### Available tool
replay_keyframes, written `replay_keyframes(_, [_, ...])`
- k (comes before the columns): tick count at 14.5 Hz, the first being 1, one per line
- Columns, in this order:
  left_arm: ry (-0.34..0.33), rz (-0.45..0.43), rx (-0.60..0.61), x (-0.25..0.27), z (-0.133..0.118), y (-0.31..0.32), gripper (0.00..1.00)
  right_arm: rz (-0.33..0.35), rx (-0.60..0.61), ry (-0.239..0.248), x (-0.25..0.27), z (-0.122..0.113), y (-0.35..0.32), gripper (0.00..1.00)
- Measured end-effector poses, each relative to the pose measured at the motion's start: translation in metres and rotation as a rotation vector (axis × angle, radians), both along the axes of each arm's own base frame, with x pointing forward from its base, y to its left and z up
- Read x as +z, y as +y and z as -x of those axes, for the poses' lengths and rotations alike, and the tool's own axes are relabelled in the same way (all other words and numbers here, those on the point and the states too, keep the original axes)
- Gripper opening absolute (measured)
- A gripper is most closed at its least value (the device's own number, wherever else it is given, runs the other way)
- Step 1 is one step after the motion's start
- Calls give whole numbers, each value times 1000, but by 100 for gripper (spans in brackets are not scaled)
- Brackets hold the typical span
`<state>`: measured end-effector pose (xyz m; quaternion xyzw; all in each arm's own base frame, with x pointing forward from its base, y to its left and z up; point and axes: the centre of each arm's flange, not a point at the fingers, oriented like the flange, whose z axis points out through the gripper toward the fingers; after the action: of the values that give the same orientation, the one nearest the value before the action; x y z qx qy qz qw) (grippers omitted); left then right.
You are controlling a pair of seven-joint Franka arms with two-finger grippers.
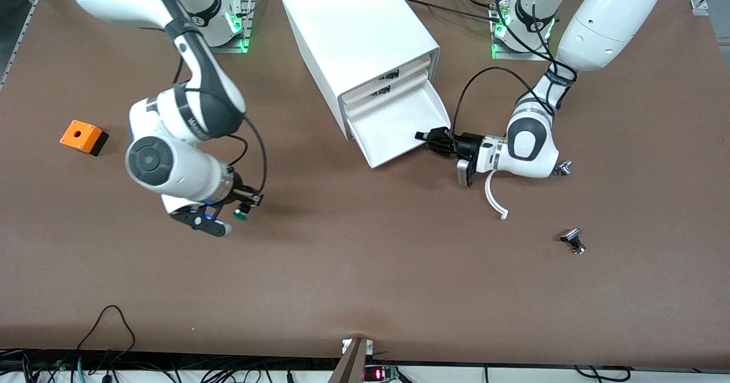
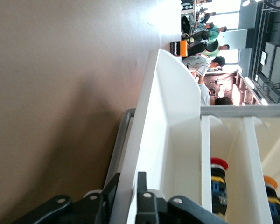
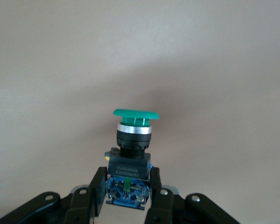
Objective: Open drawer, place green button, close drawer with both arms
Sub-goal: 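Carry the button over the open drawer while the left gripper moves away, then lower the green button into the drawer and open the right gripper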
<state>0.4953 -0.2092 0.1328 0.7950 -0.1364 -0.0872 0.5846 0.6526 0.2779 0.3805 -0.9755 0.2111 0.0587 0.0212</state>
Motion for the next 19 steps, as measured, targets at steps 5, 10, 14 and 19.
replay_keyframes(5, [-105,-84,-70,36,-57,39,75,-7,-176,-39,38,48,113,41])
replay_keyframes(10, [86,-316,-188,122,-111,78,100,-32,-356,-57,57,87,180,41])
replay_keyframes(14, [222,-616,-182,183,-135,90,100,-55,-484,-54,40,130,243,41])
replay_keyframes(19, [250,-967,-95,217,-153,116,100,-22,-597,-86,-30,180,310,41])
